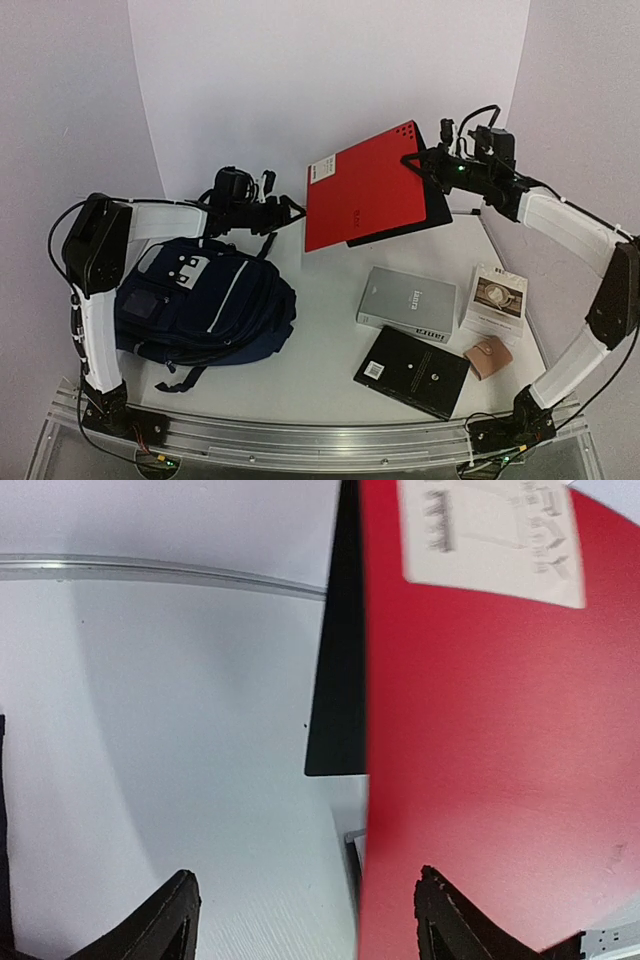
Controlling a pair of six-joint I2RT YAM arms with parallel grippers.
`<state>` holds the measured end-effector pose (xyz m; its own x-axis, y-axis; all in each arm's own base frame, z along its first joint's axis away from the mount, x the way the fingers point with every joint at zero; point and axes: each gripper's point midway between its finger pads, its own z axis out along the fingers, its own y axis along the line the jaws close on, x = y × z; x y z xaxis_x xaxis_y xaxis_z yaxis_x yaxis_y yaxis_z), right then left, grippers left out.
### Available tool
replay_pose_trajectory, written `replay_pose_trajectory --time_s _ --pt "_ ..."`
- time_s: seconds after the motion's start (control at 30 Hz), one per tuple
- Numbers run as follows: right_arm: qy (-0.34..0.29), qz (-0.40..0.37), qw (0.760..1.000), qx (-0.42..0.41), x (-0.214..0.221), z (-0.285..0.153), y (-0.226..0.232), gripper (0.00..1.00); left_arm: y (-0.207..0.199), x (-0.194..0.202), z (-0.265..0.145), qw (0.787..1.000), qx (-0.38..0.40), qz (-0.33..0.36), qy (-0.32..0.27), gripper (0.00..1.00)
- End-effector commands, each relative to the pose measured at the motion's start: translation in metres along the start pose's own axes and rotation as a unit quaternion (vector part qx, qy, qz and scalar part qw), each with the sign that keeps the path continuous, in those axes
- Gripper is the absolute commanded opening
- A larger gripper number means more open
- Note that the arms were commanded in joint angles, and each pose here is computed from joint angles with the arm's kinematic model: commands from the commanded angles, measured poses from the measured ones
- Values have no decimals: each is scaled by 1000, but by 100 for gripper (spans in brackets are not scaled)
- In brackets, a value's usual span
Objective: Pack the student bag
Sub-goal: Pick up the files from the center of the board.
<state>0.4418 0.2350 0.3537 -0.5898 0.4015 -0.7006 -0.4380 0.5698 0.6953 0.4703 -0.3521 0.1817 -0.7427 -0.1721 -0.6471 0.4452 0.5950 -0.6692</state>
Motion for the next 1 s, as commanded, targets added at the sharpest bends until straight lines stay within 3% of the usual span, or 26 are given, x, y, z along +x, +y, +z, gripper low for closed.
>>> replay_pose_trajectory --time_s 0.0,0.27,0.57,0.77,0.97 --pt "-72 -21 994 -75 -28 -53 80 0 -46 -21 -29 998 49 25 -36 74" --pt "-89 47 992 -80 -8 -104 92 0 -69 -24 -74 996 46 28 -66 75" --pt "-48 137 989 5 67 -96 11 0 -61 0 -104 998 14 2 -63 74" --pt "-27 140 988 63 101 -85 -36 0 -58 24 -82 1000 5 2 -23 75" --pt "-18 113 985 130 120 -74 -80 3 -77 67 -25 998 22 29 48 76"
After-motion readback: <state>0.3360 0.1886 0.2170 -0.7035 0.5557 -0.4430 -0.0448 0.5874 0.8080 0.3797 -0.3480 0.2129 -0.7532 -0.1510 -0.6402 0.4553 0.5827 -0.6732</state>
